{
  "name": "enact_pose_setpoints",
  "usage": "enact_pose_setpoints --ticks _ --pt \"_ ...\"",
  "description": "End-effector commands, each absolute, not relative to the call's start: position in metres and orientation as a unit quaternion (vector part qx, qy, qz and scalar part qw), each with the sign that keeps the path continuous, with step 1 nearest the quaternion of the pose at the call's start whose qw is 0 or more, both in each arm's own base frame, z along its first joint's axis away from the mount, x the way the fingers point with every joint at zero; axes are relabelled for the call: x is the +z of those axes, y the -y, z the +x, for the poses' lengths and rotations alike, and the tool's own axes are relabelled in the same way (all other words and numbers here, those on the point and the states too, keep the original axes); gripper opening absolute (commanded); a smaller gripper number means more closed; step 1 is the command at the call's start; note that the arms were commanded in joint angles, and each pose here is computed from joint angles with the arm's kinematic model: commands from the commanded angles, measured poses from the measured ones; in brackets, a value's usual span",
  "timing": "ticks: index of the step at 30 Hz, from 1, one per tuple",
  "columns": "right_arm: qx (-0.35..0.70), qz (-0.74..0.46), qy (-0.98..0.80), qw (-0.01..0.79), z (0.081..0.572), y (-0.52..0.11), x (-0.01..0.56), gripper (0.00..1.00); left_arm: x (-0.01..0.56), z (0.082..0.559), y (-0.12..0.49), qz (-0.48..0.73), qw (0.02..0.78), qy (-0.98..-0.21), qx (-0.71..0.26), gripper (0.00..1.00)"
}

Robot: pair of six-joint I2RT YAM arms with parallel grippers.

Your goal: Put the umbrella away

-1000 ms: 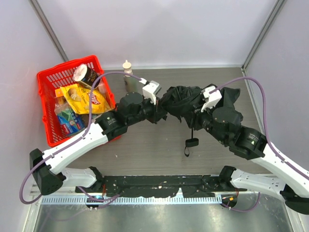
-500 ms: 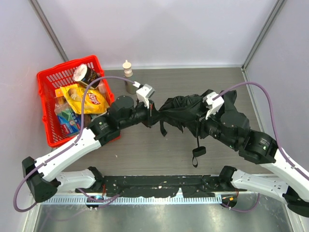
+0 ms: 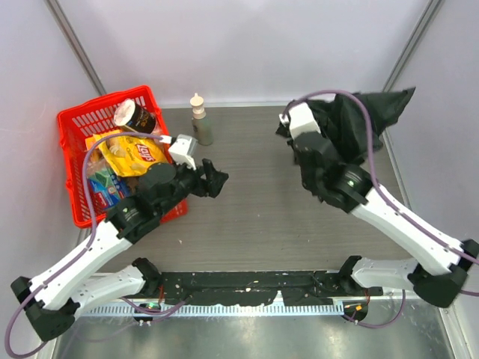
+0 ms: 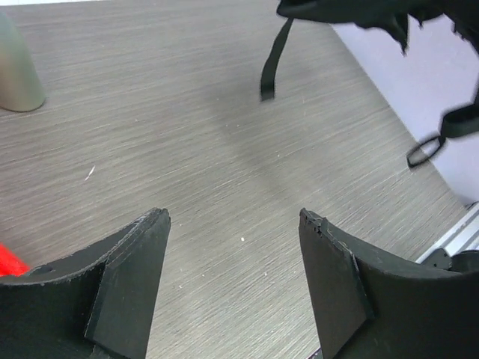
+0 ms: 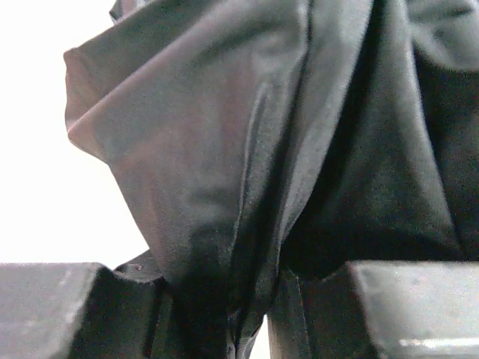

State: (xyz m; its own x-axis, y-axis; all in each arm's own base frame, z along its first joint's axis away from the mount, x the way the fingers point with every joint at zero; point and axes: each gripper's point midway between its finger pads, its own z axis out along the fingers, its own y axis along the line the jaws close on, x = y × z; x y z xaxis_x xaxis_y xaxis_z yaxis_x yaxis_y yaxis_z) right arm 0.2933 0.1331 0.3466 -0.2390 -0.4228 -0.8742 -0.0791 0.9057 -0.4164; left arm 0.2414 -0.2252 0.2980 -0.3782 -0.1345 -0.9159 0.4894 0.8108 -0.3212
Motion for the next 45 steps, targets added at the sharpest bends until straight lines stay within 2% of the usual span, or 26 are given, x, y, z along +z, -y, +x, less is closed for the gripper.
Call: enact_pose_setpoints --ticks 1,2,5,9,10,15,19,23,24,29,33,38,42,45 --pt "-0.338 -0.090 -0.680 0.645 0.336 -0.079 0.441 0.01 0.323 0.233 0.213 0.078 0.583 -0.743 -0.320 0.73" --pt "-0.351 -0.077 -0.667 0.653 0.344 -0.072 0.448 0.01 0.324 0.229 0.213 0.076 0.583 -0.738 -0.331 0.73" --pt "-0.420 -0.170 -0.606 0.654 0.376 -0.092 0.449 0.01 0.318 0.220 0.210 0.066 0.579 -0.732 -0.355 0.73" --pt "-0.447 -0.281 -0.582 0.619 0.408 -0.126 0.379 0.01 0.304 0.210 0.204 0.061 0.575 -0.730 -0.364 0.72" --pt "-0.444 -0.306 -0.589 0.602 0.412 -0.134 0.346 0.01 0.301 0.209 0.202 0.059 0.572 -0.733 -0.363 0.71" --pt "-0.442 -0.332 -0.589 0.590 0.396 -0.159 0.254 0.01 0.297 0.199 0.195 0.054 0.573 -0.727 -0.374 0.73" --pt "-0.429 -0.397 -0.602 0.544 0.362 -0.178 0.167 0.01 0.300 0.196 0.188 0.051 0.581 -0.723 -0.371 0.73" --pt "-0.342 -0.461 -0.654 0.493 0.330 -0.205 0.105 0.01 0.297 0.195 0.188 0.050 0.577 -0.726 -0.370 0.73" --pt "-0.302 -0.484 -0.686 0.452 0.316 -0.203 0.079 0.01 0.296 0.194 0.188 0.049 0.574 -0.728 -0.372 0.73" --pt "-0.171 -0.549 -0.752 0.323 0.273 -0.215 0.029 0.01 0.292 0.191 0.186 0.041 0.569 -0.730 -0.376 0.73" --pt "-0.120 -0.548 -0.797 0.222 0.244 -0.208 -0.003 0.01 0.293 0.189 0.188 0.037 0.559 -0.732 -0.387 0.73" --pt "-0.050 -0.518 -0.839 0.159 0.234 -0.215 -0.019 0.01 0.297 0.182 0.196 0.032 0.526 -0.746 -0.408 0.72" --pt "0.067 -0.482 -0.868 0.101 0.216 -0.239 -0.027 0.01 0.300 0.170 0.201 0.027 0.477 -0.771 -0.421 0.72" --pt "0.087 -0.465 -0.878 0.071 0.208 -0.243 -0.032 0.01 0.295 0.158 0.208 0.014 0.425 -0.792 -0.438 0.73"
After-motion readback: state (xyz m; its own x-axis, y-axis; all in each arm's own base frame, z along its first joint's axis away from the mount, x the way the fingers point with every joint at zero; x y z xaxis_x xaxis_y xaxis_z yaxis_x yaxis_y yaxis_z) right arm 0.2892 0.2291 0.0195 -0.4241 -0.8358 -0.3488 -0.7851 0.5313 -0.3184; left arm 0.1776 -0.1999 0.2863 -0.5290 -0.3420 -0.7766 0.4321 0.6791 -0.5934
